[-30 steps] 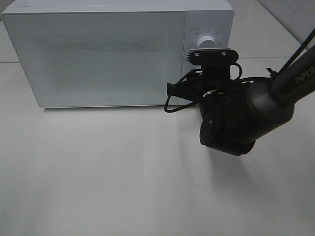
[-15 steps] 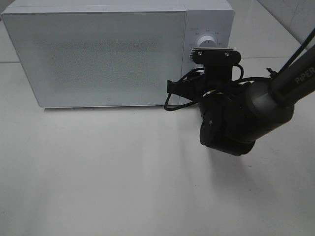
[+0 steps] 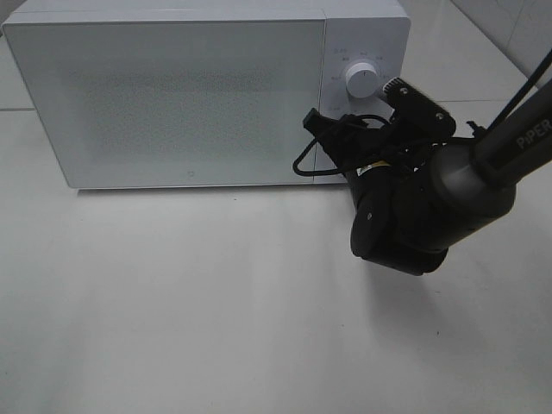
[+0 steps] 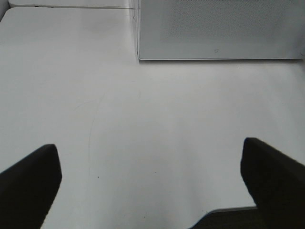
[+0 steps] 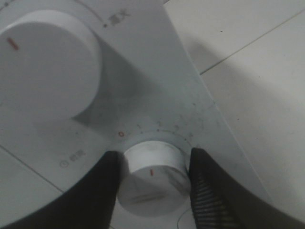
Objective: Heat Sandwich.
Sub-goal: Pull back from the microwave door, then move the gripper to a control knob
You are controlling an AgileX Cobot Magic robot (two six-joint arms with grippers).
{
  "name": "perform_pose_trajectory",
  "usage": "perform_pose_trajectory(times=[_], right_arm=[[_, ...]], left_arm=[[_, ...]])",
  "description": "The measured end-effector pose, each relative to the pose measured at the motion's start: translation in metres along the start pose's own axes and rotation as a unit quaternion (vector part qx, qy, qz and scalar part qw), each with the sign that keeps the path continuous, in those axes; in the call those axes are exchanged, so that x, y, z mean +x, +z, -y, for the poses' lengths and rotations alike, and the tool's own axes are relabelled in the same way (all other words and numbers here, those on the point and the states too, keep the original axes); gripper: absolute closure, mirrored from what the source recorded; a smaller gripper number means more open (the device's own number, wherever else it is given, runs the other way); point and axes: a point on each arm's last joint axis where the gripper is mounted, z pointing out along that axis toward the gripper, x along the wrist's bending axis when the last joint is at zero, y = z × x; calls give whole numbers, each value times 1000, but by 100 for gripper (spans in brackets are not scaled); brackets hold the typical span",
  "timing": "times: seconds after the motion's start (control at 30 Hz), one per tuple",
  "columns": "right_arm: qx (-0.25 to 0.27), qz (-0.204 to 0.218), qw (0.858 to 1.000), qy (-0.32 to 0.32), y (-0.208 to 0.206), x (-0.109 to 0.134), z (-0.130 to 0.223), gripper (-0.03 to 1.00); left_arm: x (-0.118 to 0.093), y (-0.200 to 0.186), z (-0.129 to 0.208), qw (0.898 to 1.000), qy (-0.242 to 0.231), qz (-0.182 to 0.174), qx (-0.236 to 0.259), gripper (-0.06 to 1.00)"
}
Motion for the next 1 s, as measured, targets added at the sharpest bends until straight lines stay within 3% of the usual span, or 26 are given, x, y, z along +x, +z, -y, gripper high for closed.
perform_pose_trajectory(times=[0.07, 0.17, 0.33, 0.4, 0.43, 0.5, 0.53, 0.6, 0.67, 0.73, 0.8, 1.0], right_arm=[[0, 0, 998, 60, 0, 0, 0, 52], [0, 0, 995, 100, 0, 0, 0, 52], [0, 1, 980, 199, 0, 0, 0, 52], [0, 2, 962, 272, 0, -1, 0, 52], [0, 2, 962, 272, 0, -1, 0, 52], [0, 2, 951, 309, 0, -1, 0, 52], [-1, 4, 936, 351, 0, -2, 0, 52], [-1, 4, 930, 367, 0, -2, 0, 52], [-1, 5, 906, 423, 0, -2, 0, 51], [-1, 5, 898, 440, 0, -2, 1, 51], [-1, 6, 876, 482, 0, -2, 1, 51], [-1, 6, 859, 513, 0, -2, 1, 51]], left_arm=[[0, 0, 0, 1000, 0, 0, 0, -2], [0, 0, 0, 1000, 0, 0, 0, -2], [0, 0, 0, 1000, 0, 0, 0, -2], [0, 0, 0, 1000, 0, 0, 0, -2], [0, 0, 0, 1000, 0, 0, 0, -2], [0, 0, 0, 1000, 0, 0, 0, -2], [0, 0, 0, 1000, 0, 0, 0, -2], [0, 0, 0, 1000, 0, 0, 0, -2], [0, 0, 0, 1000, 0, 0, 0, -2], [0, 0, 0, 1000, 0, 0, 0, -2], [0, 0, 0, 1000, 0, 0, 0, -2], [0, 0, 0, 1000, 0, 0, 0, -2]])
